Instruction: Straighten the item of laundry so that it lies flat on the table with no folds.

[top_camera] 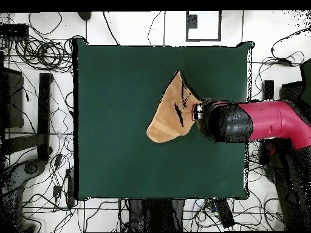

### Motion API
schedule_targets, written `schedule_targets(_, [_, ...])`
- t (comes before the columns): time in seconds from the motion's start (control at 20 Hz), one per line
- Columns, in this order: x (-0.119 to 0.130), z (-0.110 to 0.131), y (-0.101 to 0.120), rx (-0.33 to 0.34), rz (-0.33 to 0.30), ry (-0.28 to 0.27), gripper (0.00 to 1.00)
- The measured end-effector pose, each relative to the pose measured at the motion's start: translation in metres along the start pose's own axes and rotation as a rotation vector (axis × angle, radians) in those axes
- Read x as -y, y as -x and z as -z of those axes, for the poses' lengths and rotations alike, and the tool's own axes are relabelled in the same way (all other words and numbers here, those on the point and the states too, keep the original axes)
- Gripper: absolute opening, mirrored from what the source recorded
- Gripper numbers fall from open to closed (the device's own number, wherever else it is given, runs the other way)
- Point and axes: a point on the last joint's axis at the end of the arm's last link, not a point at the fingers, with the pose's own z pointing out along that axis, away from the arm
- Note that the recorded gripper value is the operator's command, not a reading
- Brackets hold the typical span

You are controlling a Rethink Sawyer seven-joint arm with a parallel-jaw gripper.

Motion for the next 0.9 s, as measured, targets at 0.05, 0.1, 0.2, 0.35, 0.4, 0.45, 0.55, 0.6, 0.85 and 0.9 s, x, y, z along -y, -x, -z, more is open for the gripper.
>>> schedule_targets(0.05, [0.002,0.002,0.004,0.007,-0.003,-0.004,0.00])
schedule_targets(0.1, [0.005,0.004,0.010,0.016,-0.007,-0.008,0.00])
schedule_targets(0.2, [0.010,0.007,0.022,0.029,-0.018,-0.013,0.00])
schedule_targets(0.35, [0.015,0.008,0.033,0.037,-0.025,-0.014,0.00])
schedule_targets(0.4, [0.016,0.008,0.036,0.039,-0.025,-0.013,0.00])
schedule_targets(0.45, [0.017,0.007,0.039,0.040,-0.024,-0.012,0.00])
schedule_targets(0.55, [0.021,0.005,0.044,0.046,-0.011,-0.009,0.00])
schedule_targets(0.6, [0.023,0.004,0.047,0.048,-0.003,-0.008,0.00])
schedule_targets(0.85, [0.031,-0.004,0.057,0.051,0.053,0.001,0.00])
schedule_targets(0.9, [0.032,-0.006,0.059,0.051,0.062,0.003,0.00])
